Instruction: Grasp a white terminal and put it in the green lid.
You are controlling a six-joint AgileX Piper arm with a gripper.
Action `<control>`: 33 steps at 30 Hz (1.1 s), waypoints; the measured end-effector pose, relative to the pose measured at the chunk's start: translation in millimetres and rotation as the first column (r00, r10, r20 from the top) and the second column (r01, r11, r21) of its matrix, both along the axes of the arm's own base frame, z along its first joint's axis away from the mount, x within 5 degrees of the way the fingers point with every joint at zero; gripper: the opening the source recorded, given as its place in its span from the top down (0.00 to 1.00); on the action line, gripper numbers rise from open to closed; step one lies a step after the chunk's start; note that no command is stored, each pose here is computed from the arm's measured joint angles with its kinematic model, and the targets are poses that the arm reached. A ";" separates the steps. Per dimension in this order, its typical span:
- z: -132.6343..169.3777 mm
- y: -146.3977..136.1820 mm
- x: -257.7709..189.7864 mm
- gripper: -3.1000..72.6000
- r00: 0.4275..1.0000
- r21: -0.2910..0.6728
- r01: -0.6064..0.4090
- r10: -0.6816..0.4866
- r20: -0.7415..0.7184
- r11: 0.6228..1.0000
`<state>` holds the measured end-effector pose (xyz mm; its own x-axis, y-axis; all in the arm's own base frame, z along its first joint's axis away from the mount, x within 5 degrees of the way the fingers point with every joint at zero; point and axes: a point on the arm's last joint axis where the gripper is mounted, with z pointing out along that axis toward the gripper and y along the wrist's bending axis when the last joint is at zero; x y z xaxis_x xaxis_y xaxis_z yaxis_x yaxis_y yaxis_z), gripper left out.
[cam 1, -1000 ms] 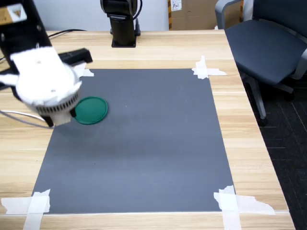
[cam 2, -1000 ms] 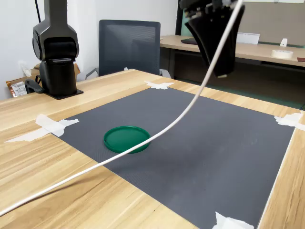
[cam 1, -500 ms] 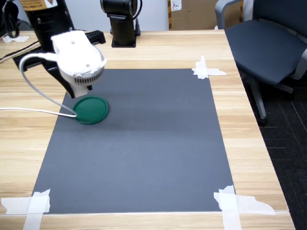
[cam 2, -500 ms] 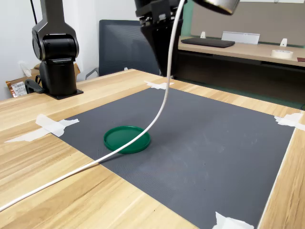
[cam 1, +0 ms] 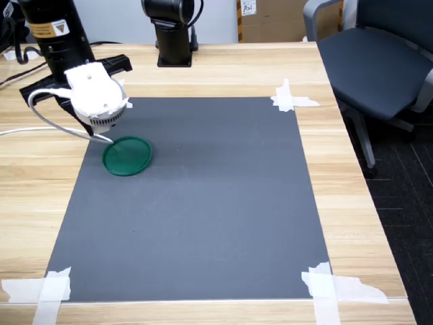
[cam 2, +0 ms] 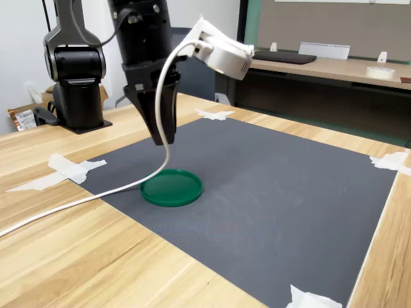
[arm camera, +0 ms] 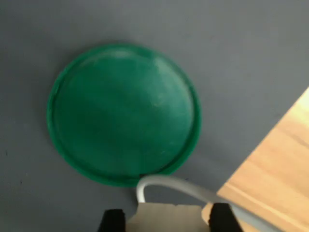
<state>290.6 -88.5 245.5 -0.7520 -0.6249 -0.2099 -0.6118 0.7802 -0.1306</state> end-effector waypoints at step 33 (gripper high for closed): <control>-45.7 4.5 -1.6 0.55 0.996 0.047 -0.083 0.084 -0.007 0.995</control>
